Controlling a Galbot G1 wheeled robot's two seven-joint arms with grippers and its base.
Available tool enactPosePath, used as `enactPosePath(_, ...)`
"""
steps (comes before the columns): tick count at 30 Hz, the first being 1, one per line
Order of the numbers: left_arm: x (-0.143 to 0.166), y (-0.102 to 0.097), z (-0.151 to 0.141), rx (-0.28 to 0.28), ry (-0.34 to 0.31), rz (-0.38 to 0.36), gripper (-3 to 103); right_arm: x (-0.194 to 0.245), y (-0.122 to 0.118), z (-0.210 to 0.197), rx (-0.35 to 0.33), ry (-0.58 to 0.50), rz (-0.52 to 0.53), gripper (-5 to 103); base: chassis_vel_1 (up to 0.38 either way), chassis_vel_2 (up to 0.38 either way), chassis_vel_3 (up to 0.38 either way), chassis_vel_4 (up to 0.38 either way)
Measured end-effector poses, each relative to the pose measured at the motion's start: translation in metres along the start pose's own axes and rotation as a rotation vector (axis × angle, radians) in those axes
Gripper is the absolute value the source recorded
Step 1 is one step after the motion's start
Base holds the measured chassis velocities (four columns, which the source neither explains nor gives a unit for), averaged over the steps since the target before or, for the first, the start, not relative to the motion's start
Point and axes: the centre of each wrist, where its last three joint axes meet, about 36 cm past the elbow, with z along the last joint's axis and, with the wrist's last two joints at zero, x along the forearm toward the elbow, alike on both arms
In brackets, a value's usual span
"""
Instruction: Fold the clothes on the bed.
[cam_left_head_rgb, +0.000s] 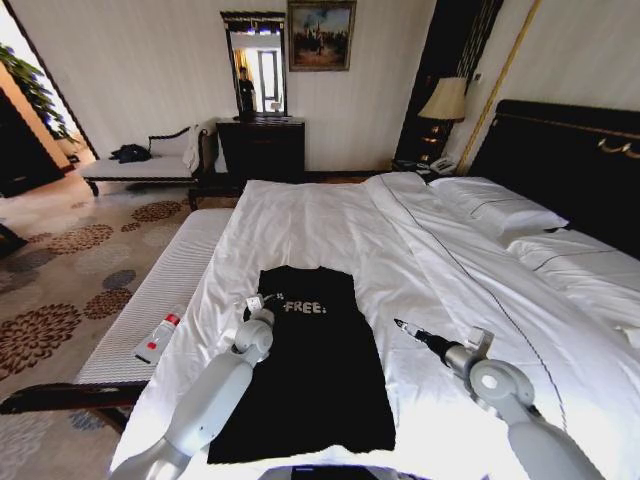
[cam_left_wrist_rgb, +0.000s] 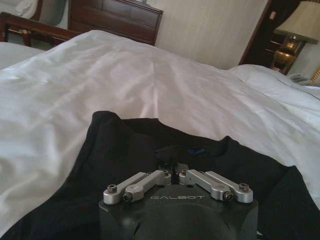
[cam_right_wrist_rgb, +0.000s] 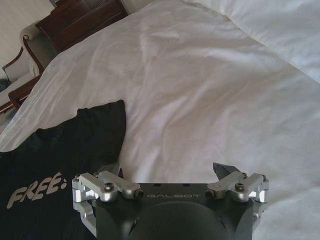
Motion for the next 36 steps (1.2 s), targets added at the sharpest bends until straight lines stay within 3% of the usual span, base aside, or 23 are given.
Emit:
enactPosePath(15,-0.003,-0.004,0.020,-0.042,0.043,0.008,2,-0.001,0.003,-0.002,0.002,-0.003,-0.012,100,0.000,0.000,0.000,0.000)
enactPosePath(24,-0.008,-0.022,0.026,-0.033,0.052,0.032,2,0.001,0.002,-0.002,0.002,-0.004,-0.008,100,0.000,0.000,0.000,0.000)
enactPosePath(31,-0.004,-0.012,0.032,-0.053,0.077,0.021,0,0.000,0.001,-0.003,0.001,-0.007,-0.011,100,0.000,0.000,0.000,0.000)
enactPosePath(33,-0.002,-0.008,0.032,-0.060,0.089,0.021,5,-0.001,0.001,-0.003,0.001,-0.006,-0.012,100,0.000,0.000,0.000,0.000)
enactPosePath(36,0.004,-0.003,0.037,-0.093,0.100,0.026,21,-0.005,0.002,-0.001,0.002,-0.002,-0.018,100,0.000,0.000,0.000,0.000)
